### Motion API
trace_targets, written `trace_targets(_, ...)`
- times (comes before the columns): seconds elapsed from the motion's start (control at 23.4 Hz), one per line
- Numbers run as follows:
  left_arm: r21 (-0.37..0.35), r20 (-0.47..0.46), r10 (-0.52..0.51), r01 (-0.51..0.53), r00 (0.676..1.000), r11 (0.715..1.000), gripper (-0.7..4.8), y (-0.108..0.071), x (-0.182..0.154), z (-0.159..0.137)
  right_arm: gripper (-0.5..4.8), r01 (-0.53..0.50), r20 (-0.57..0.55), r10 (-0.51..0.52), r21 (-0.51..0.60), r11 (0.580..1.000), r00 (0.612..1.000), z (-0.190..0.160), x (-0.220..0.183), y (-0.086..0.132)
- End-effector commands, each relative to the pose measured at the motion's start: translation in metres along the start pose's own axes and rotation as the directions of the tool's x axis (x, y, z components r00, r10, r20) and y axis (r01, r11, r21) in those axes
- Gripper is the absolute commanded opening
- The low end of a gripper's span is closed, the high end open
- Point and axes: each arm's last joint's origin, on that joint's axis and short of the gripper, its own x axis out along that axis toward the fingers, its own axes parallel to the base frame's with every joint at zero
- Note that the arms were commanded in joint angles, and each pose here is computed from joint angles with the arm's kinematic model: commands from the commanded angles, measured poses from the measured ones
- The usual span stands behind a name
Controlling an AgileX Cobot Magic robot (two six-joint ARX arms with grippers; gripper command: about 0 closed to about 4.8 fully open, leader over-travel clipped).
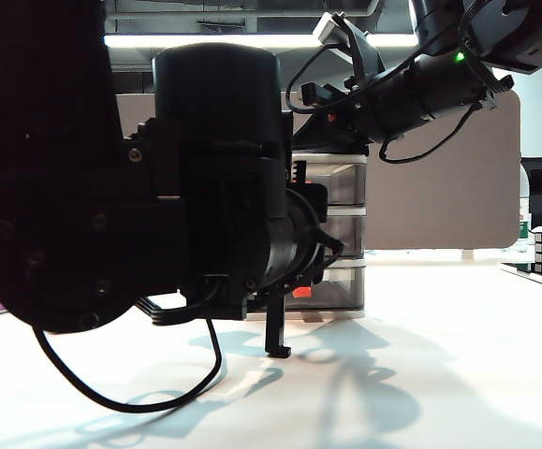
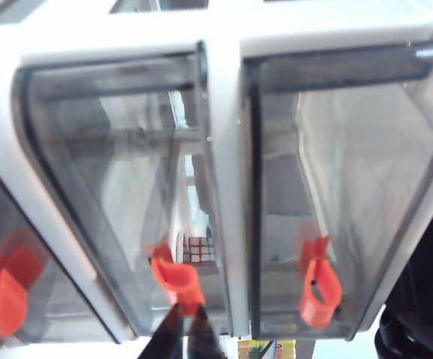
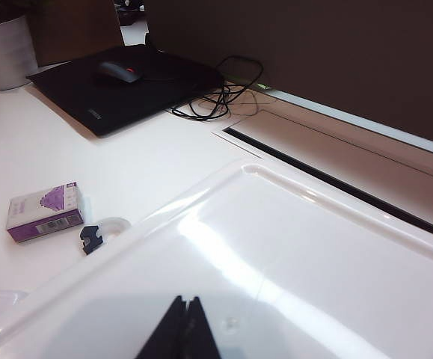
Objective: Open the second layer of the drawer on the table, pick up the earphone case on the table and put it in, and finally close the drawer.
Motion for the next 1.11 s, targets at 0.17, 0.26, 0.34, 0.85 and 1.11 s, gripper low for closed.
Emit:
trace_targets(0.17, 0.094, 0.013, 0.057, -0.058, 0.998, 0.994, -0.06, 0.010, -0.007, -0.004, -0.05, 0.006, -0.014, -0.006, 0.013, 1.000, 1.000, -0.001, 0.001, 0.000)
trace_targets(0.26, 0.096, 0.018, 0.059, -0.060, 0.998, 0.994, -0.06, 0.010, -0.012, -0.009, -0.05, 0.022, -0.015, -0.022, 0.013, 1.000, 1.000, -0.001, 0.001, -0.001)
trace_targets(0.34, 0.100, 0.016, 0.062, -0.063, 0.998, 0.993, -0.06, 0.010, -0.020, -0.015, -0.05, 0.024, -0.015, -0.024, 0.013, 1.000, 1.000, -0.001, 0.001, -0.001)
trace_targets(0.85, 0.120, 0.042, 0.081, -0.085, 0.996, 0.989, 0.94, 0.013, -0.022, -0.014, -0.05, 0.016, -0.021, -0.015, 0.016, 1.000, 1.000, -0.002, 0.001, 0.000)
trace_targets(1.11, 0.117, 0.047, 0.082, -0.087, 0.995, 0.989, 1.45, 0.014, -0.010, -0.002, -0.05, 0.016, -0.021, -0.015, 0.016, 1.000, 1.000, -0.002, 0.001, 0.000)
